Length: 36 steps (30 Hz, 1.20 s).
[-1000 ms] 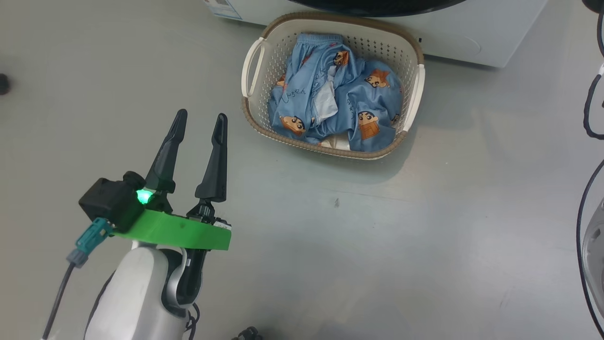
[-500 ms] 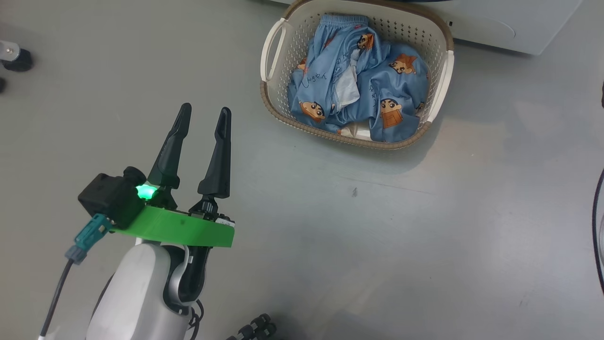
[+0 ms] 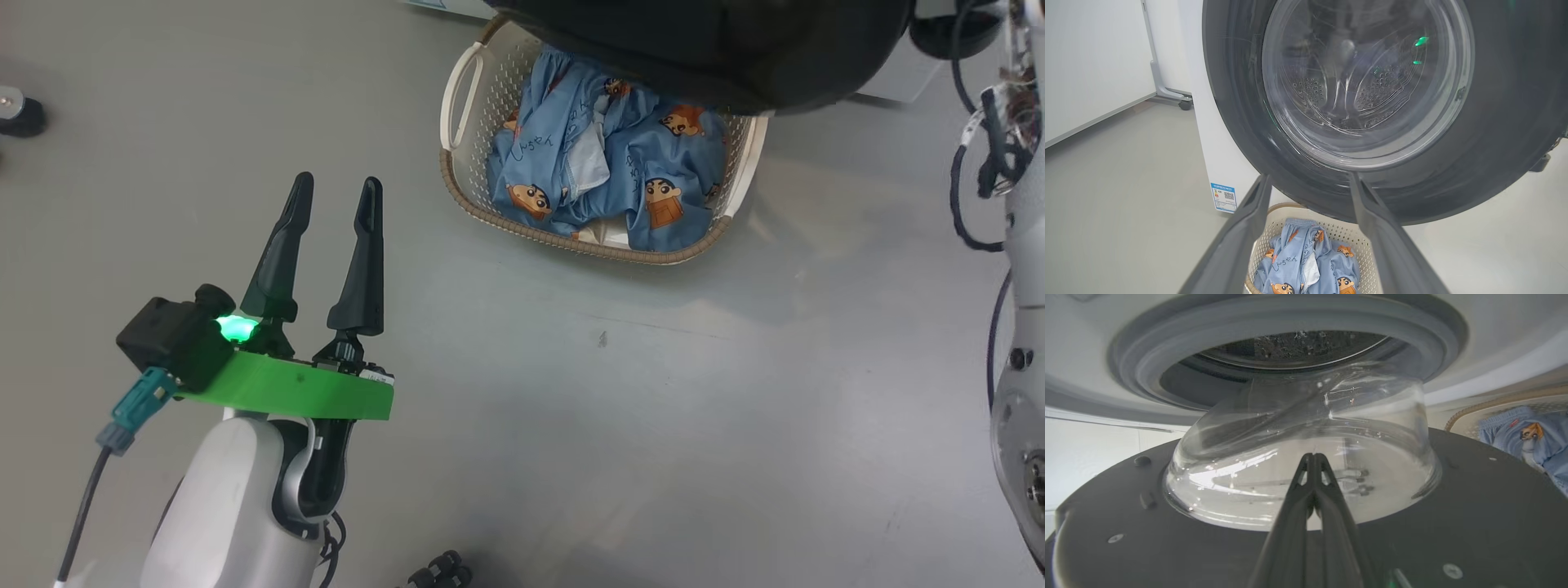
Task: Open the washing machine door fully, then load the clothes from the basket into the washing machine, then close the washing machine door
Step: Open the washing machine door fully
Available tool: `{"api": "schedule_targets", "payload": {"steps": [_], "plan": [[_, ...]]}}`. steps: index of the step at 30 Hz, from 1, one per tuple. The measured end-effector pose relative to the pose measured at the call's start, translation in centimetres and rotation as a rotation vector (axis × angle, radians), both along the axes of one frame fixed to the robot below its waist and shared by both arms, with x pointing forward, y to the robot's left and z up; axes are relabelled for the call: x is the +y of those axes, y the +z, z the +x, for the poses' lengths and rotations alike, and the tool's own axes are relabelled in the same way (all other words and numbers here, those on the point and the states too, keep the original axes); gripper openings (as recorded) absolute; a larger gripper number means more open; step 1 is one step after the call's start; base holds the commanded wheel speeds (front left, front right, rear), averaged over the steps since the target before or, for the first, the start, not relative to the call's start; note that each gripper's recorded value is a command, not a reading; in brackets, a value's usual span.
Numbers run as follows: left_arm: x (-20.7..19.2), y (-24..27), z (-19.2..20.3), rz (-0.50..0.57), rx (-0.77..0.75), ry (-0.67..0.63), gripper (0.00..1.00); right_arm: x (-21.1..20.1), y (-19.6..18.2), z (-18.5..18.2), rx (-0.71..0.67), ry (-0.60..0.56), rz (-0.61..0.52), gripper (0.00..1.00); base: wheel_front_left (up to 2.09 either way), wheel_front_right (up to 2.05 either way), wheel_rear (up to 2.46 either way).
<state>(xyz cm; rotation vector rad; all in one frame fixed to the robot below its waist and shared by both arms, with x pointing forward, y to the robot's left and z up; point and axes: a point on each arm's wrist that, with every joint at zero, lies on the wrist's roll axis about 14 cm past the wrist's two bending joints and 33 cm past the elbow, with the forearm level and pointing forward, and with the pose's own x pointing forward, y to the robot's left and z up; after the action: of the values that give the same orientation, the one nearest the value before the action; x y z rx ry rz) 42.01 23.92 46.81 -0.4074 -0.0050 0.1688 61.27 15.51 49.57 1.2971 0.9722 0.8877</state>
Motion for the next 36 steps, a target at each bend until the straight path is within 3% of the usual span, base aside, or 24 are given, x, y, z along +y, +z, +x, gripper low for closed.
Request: {"api": "schedule_targets", "payload": {"steps": [20,36], "plan": [[-0.7,1.6,0.2,-0.005,-0.05,-0.021,1.0,0.5,-0.4,-6.9,0.046,0.271,0.019,0.0,0.0,0.0,0.0],[-0.4,2.9,-0.2,0.006,-0.082,-0.014,1.0,2.5,-0.4,-15.1,0.068,0.559,0.03,0.0,0.0,0.0,0.0]]}}
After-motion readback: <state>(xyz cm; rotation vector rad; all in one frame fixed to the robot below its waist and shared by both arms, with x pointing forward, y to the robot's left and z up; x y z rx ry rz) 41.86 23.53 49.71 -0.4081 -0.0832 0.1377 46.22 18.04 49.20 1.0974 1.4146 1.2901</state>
